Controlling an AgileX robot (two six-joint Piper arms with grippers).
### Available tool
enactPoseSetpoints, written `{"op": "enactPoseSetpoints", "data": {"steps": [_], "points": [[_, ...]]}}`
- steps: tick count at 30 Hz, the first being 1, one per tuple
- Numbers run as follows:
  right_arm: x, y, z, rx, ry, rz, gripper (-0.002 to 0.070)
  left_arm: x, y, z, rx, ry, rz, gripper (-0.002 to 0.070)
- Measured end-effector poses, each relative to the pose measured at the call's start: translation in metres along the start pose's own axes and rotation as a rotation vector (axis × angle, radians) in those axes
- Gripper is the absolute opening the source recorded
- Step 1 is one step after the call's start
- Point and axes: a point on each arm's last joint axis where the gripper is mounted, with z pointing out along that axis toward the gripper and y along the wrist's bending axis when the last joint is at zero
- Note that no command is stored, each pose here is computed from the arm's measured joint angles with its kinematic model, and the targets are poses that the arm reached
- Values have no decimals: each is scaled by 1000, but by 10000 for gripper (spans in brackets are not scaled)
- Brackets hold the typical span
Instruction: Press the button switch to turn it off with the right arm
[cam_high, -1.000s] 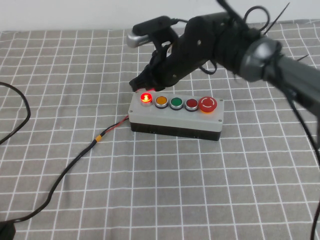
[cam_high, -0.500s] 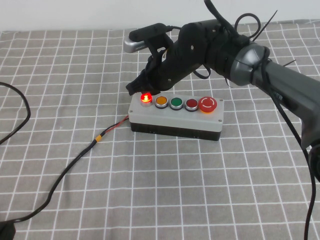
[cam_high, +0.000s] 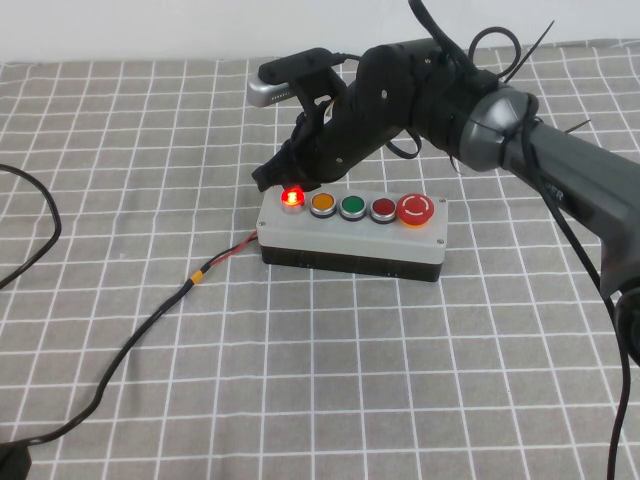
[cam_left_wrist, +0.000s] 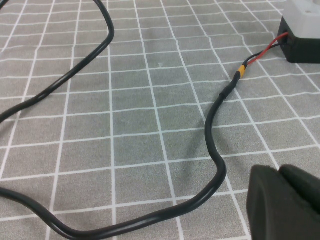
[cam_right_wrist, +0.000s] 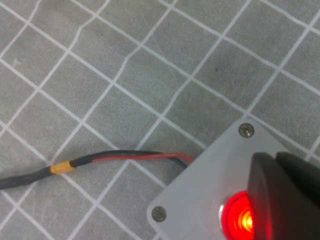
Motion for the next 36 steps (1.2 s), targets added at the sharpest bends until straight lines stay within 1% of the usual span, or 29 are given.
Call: {"op": "enactPoseSetpoints", "data": {"steps": [11, 18, 23, 26, 28, 32, 36], "points": [[-2, 1, -5, 2, -3, -5, -16, 0, 0, 0, 0, 0, 0, -3], [-5, 4, -25, 4, 18, -19, -16, 0, 0, 0, 0, 0, 0, -3], [-15, 9, -53, 7, -28, -32, -16, 0, 0, 0, 0, 0, 0, -3], [-22, 12, -79, 25, -61, -55, -16, 0, 0, 0, 0, 0, 0, -3], [-27, 14, -105, 48, -88, -78, -16, 0, 0, 0, 0, 0, 0, -3], [-35, 20, -167, 98, -175, -122, -16, 0, 0, 0, 0, 0, 0, -3], [-38, 29, -240, 131, -304, -152, -16, 0, 0, 0, 0, 0, 0, -3]]}}
